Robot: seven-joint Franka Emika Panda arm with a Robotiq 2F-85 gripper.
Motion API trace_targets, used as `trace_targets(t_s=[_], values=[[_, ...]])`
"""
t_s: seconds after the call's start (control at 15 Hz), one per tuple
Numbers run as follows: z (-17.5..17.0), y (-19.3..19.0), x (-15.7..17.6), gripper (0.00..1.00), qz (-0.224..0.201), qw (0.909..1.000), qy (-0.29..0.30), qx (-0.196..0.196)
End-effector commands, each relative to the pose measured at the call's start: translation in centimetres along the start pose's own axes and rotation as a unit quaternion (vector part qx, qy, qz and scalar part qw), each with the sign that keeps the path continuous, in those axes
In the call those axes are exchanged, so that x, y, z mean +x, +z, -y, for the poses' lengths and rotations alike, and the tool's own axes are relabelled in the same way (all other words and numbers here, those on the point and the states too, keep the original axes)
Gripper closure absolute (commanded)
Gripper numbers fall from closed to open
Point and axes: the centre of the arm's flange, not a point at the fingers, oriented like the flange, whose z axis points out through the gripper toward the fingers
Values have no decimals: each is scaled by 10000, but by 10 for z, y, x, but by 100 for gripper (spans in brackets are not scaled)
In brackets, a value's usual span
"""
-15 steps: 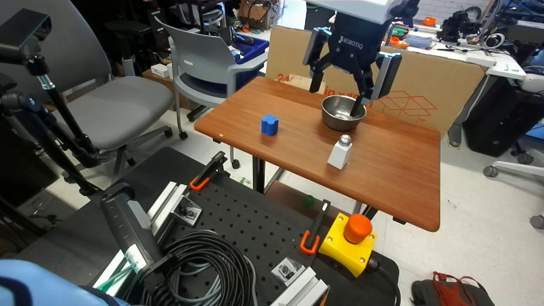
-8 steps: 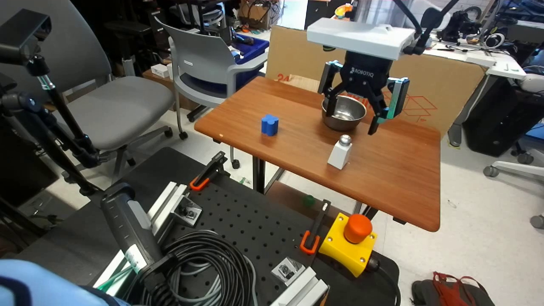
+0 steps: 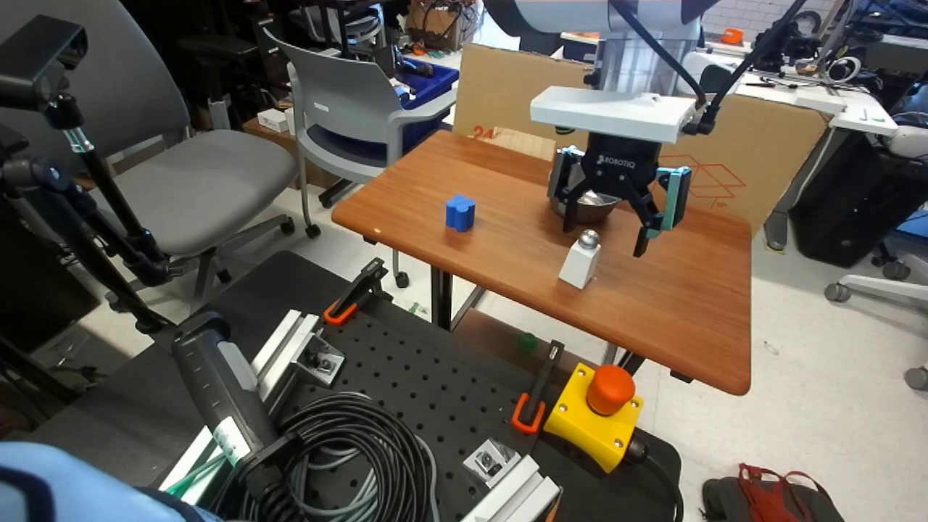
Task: Move the salt shaker forward
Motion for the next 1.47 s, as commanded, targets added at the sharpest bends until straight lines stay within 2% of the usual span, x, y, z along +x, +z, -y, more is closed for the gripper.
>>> trace_targets(t_s=[0.0,0.07,0.53,0.6,1.0,1.2,1.4], values=[[8,9,8,26,27,9998,-110,-190],[10,12,7,31,50,9997,-144,-205],[14,7,5,87,-26,9997,-182,-148],[11,1,7,91,-55,9998,-150,-105],[-35,-61,36,91,-466,9959,427,650],[-70,-86,66,91,-683,9869,968,1092],[-100,-101,100,91,-790,9754,1541,1367]])
